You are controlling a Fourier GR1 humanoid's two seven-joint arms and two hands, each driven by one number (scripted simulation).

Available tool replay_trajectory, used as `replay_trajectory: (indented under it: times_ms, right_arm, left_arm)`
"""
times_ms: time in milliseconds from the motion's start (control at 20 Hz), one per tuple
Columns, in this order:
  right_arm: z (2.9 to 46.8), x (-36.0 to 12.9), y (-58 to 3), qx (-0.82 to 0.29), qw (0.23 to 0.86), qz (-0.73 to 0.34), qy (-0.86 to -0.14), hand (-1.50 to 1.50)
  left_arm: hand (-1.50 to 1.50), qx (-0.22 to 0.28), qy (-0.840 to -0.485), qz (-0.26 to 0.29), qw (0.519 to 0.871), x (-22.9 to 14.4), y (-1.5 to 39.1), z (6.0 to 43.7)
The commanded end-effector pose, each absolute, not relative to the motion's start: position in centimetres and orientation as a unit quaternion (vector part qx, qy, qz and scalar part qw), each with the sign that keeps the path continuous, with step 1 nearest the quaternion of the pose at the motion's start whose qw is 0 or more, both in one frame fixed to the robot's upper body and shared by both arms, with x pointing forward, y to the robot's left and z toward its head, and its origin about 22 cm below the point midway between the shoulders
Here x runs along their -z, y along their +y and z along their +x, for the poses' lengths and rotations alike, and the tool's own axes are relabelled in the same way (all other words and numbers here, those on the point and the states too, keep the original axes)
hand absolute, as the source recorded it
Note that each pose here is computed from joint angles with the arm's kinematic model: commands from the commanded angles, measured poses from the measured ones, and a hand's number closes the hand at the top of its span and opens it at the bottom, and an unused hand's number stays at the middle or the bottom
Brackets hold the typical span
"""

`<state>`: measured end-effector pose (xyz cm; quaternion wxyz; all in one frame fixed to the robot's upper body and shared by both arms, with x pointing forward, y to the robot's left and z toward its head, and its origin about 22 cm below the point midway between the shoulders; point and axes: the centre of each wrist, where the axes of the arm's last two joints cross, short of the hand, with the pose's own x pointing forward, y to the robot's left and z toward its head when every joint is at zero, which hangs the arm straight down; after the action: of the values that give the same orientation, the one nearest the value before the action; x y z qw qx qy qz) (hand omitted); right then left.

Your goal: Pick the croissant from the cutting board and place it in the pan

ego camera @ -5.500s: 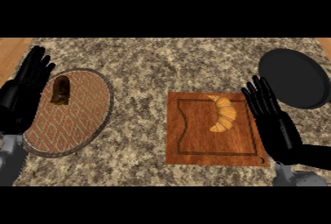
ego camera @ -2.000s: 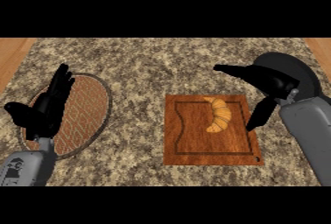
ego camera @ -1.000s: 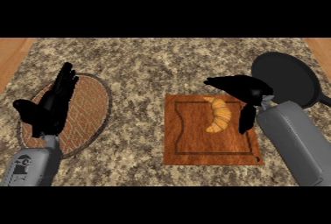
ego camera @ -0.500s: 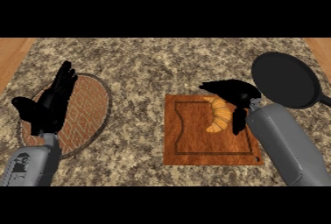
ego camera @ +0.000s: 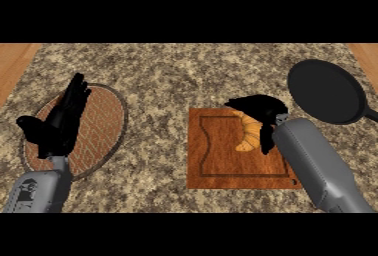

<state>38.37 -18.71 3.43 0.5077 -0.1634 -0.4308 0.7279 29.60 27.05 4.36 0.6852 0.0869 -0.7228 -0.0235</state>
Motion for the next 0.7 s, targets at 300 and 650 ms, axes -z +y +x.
replay_trajectory:
  times_ms: [300,650]
  right_arm:
    - [36.5,0.0,-19.1,-0.760,0.450,-0.116,-0.454,1.50]
    - [37.1,-0.2,-12.6,-0.672,0.579,-0.184,-0.422,1.50]
  left_arm:
    - [0.00,0.023,-0.723,0.083,0.685,-5.5,27.2,29.5]
    - [0.00,0.022,-0.725,0.090,0.682,-4.7,26.5,30.5]
